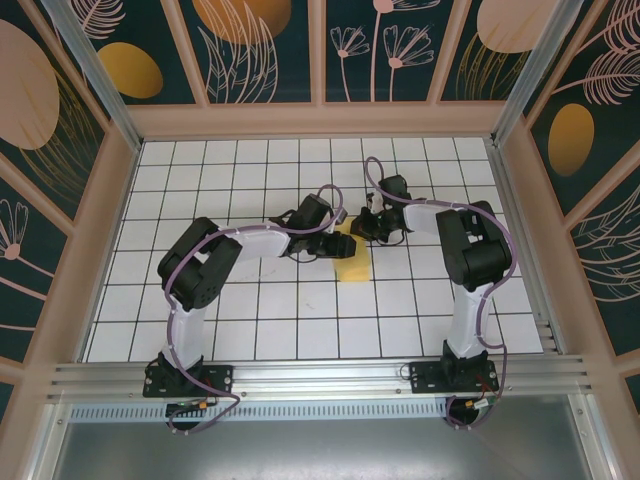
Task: Fold a paper plane with a square sheet of paper (fold left side to right side)
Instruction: First fold the square sheet of paper in half at the center of the table.
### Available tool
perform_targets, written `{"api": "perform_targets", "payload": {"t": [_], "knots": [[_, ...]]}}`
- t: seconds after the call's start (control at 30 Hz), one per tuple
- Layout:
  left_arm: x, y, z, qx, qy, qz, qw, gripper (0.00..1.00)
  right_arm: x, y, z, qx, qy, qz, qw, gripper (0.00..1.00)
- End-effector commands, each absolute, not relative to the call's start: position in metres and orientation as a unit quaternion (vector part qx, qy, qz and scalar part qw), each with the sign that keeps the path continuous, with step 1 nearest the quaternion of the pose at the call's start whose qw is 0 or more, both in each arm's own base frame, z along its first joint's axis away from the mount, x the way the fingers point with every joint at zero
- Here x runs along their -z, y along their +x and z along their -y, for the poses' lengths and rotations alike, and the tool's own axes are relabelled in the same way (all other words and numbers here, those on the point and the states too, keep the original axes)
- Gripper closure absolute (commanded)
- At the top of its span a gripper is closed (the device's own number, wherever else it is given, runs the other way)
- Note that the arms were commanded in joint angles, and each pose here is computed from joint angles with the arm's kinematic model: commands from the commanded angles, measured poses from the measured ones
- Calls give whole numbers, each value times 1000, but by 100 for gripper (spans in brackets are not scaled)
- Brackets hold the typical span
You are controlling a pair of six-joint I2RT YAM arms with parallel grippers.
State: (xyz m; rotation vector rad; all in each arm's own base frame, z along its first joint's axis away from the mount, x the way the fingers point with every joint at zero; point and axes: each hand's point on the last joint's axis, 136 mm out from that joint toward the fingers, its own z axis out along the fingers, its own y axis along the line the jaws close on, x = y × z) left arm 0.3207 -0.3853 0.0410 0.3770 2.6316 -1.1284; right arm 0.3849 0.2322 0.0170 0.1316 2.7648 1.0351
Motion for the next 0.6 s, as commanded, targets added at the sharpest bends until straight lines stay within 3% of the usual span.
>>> {"api": "perform_targets", "payload": {"t": [0.0,0.57], "knots": [[-22,312,382,374,143,-909,112,58,17,365,-222,-298,64,-951,56,92],[-12,280,373,359,186,-909,101,59,18,364,-223,-297,67,-951,52,92]]}}
